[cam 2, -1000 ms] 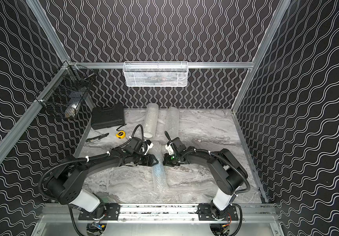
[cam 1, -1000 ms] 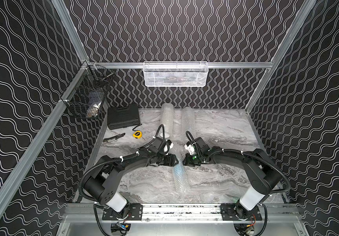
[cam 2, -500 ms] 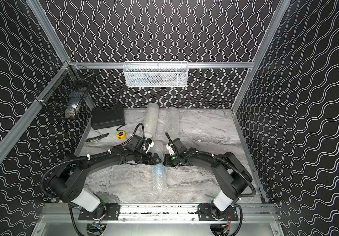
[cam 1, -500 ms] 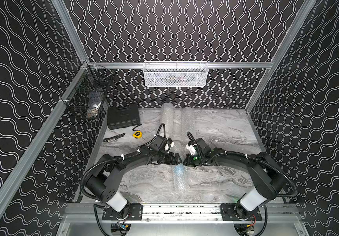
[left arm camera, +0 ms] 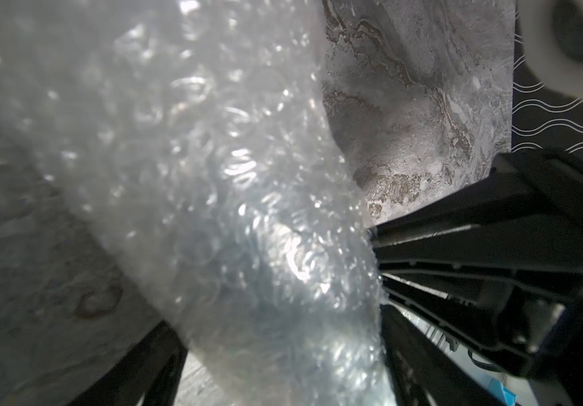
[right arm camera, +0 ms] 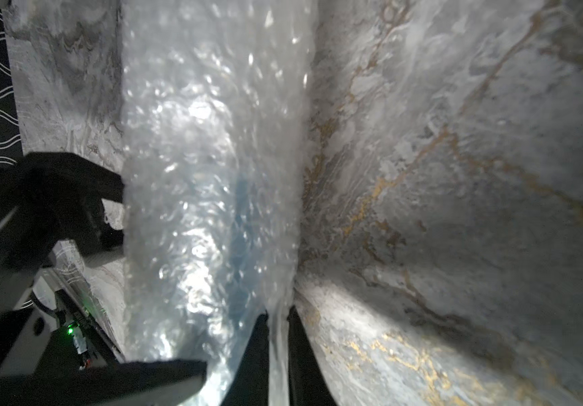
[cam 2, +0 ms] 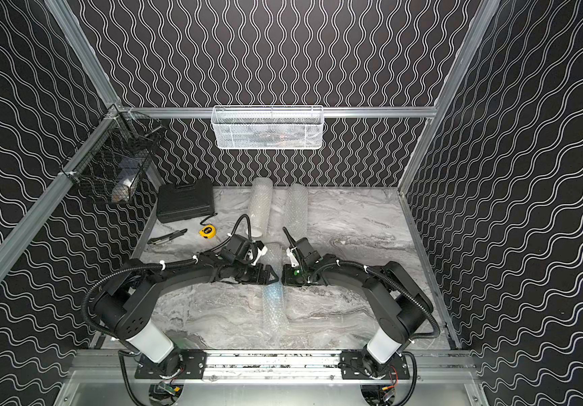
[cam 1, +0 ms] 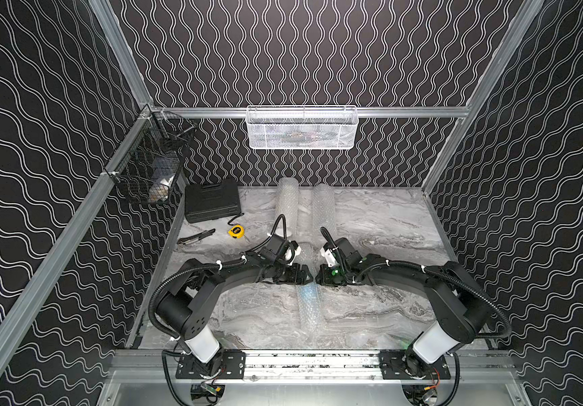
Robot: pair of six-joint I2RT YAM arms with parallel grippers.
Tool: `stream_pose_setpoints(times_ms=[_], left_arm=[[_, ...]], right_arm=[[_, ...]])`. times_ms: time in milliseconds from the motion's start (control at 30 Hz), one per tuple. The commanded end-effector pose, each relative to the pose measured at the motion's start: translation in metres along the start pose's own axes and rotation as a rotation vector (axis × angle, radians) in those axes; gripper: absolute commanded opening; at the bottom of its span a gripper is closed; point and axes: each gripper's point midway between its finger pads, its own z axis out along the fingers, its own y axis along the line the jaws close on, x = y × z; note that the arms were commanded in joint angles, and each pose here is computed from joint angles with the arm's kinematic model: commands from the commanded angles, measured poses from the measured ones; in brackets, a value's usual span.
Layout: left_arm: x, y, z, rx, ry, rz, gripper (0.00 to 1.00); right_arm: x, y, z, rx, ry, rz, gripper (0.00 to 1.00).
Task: Unwrap the vase from the bubble wrap
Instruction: Unwrap the bubble wrap at the center of the board.
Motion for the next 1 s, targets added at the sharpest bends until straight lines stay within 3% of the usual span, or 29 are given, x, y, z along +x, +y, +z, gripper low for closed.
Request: stream_pose_setpoints(times_ms=[0,167,333,967], left_arm=[[0.006,0.002,0.002,0.0,0.029,0.025,0.77],[0.012,0.0,0.004,0.018,0.056,0.035,0.69],[0.013,-0.003,0.003,0.034,0.061,0.043,0.69],[0.02,0.0,0.005,0.033,0.089,0.038,0.67]], right_arm=[[-0.006,-0.005,-0.001,0.044,-0.021,-0.002,0.16],[-0.012,-0.004,0.002,0.059,-0.025,-0.013,0.26],[-0.016,-0.008,0.006,0.088,-0.024,-0.019,0.3],[-0.042,-0.014,0.014,0.15,-0.111,-0.014,0.32]])
